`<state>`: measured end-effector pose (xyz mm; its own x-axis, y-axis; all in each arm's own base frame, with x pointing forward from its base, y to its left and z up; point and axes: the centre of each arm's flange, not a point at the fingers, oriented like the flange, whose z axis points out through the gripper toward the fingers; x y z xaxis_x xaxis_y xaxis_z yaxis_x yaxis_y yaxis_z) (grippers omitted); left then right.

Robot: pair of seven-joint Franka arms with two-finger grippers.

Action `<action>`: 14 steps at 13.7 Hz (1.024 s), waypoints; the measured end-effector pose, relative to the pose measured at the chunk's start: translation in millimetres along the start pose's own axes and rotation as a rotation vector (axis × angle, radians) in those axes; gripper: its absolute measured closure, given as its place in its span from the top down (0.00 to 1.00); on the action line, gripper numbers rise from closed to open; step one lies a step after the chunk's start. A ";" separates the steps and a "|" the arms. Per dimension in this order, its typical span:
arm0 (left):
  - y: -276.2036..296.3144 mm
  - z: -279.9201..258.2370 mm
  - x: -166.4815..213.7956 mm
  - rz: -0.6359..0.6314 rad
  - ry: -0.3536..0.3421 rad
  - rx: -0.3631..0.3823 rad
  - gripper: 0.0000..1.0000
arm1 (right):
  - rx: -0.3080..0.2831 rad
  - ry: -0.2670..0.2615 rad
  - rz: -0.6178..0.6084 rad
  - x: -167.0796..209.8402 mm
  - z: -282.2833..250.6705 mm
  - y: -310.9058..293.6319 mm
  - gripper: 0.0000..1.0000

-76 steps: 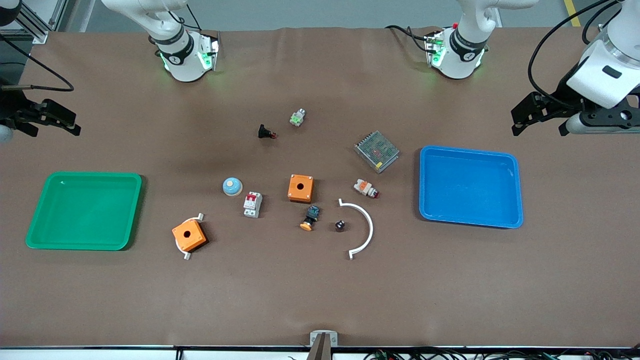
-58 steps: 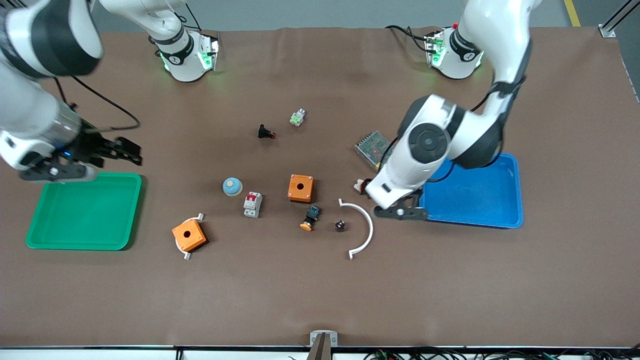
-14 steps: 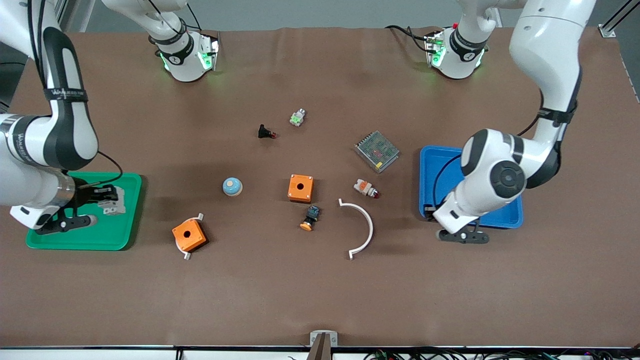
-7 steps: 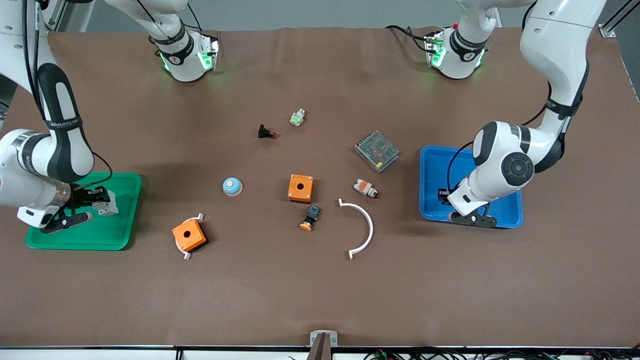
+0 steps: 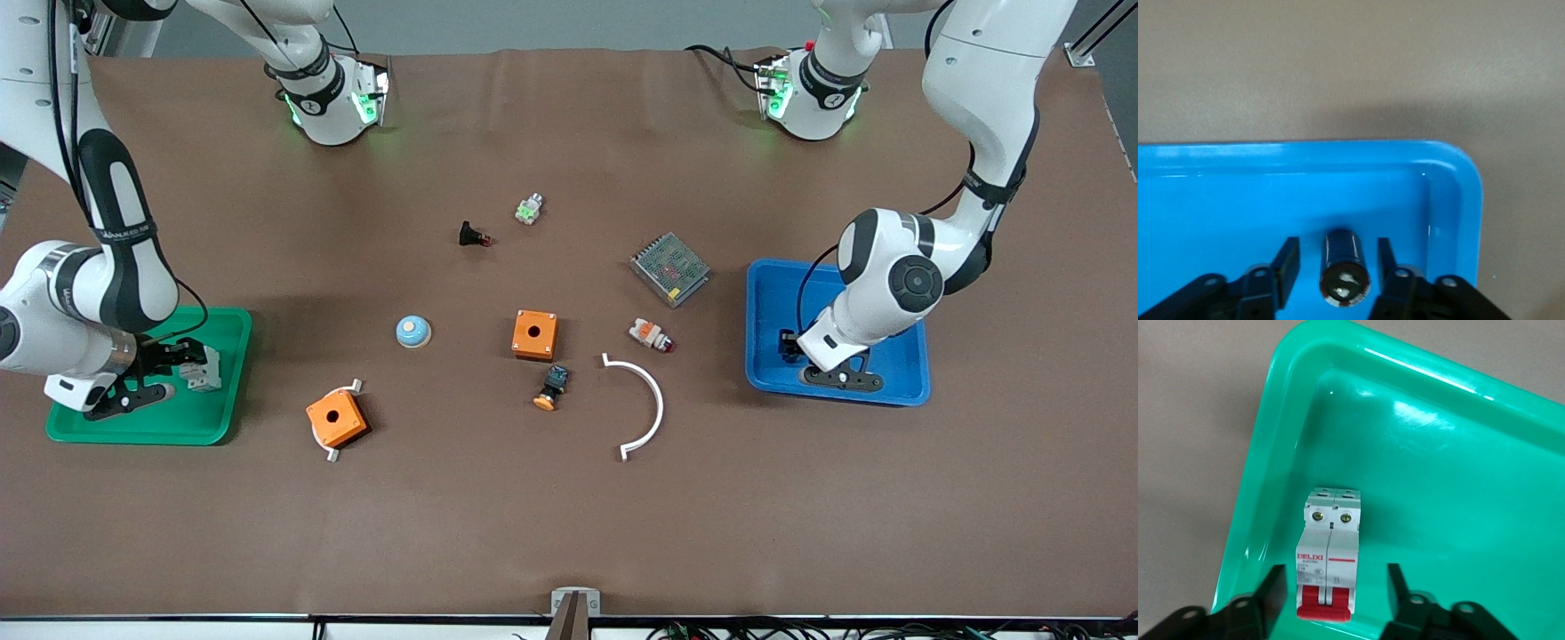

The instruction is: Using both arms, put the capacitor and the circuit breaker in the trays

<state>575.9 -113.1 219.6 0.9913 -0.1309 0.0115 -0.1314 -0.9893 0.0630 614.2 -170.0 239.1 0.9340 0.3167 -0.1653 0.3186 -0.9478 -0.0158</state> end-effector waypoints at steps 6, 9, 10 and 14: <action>6.7 -104.1 54.7 0.003 0.093 0.007 1.00 | 0.055 0.081 0.047 -0.9 -115.6 -6.7 1.00; 7.8 -175.2 75.3 -0.039 0.102 0.013 1.00 | 0.076 0.124 0.217 -14.5 -178.4 -25.9 1.00; 8.0 -196.6 78.9 -0.048 0.096 0.015 1.00 | 0.090 0.109 0.274 -16.7 -197.5 -40.4 1.00; 7.2 -282.3 81.1 -0.095 0.069 0.025 1.00 | 0.100 0.096 0.367 -16.7 -277.2 -109.2 1.00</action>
<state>654.4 -112.8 502.7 0.9966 -0.0328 0.0752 -0.0360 -0.9984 0.0426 608.6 -61.2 516.9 0.9953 -0.0462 -0.0849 -0.0522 -0.9962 -0.0697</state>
